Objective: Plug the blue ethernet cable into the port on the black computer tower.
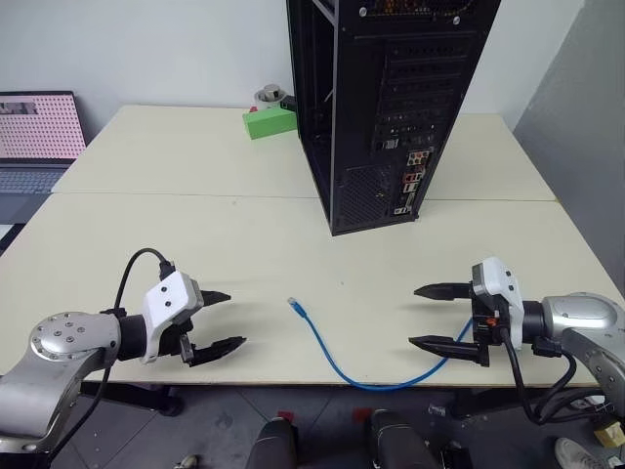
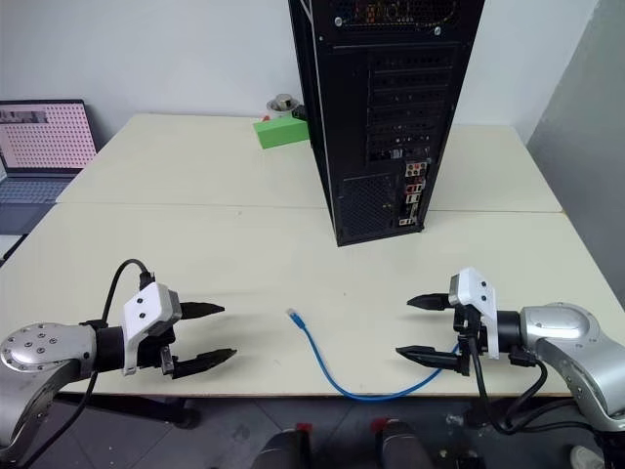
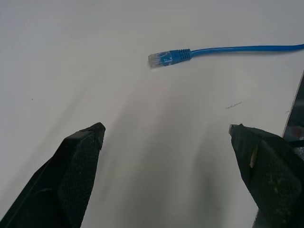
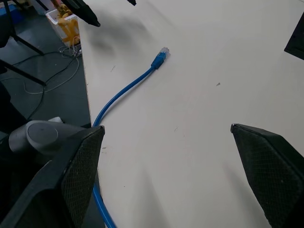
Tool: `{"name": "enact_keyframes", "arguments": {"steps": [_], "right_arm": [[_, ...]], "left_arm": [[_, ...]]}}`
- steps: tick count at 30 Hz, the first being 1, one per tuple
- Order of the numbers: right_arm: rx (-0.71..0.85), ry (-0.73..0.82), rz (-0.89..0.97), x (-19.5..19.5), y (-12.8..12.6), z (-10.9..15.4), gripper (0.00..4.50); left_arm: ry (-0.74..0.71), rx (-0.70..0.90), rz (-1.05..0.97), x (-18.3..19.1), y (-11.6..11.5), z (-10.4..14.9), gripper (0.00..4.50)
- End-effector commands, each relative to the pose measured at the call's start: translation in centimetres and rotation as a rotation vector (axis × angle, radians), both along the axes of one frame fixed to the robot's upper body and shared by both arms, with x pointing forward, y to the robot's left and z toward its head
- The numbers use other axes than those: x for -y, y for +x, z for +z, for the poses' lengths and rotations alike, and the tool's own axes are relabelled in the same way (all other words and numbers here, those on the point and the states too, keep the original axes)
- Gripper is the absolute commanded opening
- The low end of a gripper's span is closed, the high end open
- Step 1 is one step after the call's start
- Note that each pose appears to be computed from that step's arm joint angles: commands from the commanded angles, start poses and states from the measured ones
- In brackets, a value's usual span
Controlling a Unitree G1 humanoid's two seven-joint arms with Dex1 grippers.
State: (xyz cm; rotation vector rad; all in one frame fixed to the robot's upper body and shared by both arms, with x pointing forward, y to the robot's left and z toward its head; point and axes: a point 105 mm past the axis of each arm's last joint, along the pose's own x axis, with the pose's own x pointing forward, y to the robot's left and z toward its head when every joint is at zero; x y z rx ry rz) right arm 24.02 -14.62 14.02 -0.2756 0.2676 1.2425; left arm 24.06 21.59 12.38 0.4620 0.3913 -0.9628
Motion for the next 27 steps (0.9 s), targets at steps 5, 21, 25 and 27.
{"name": "enact_keyframes", "arguments": {"steps": [5, 21, 25, 27], "right_arm": [[0.046, 0.001, 0.005, -0.1, 0.2, 0.1, 4.50], [0.097, 0.112, -0.033, -6.5, 3.3, -1.3, 4.50], [0.081, 0.117, 0.009, -9.9, 3.7, -2.3, 4.50], [0.074, 0.112, 0.020, -11.3, 4.0, -2.9, 4.50]], "left_arm": [[0.003, 0.035, -0.031, 0.4, -0.2, 0.9, 4.49], [0.023, 0.098, 0.008, 0.2, 1.4, 0.9, 4.49], [0.040, 0.099, -0.005, 0.2, 1.4, 0.6, 4.49], [0.040, 0.099, -0.013, 0.3, 1.4, 0.6, 4.49]]}}
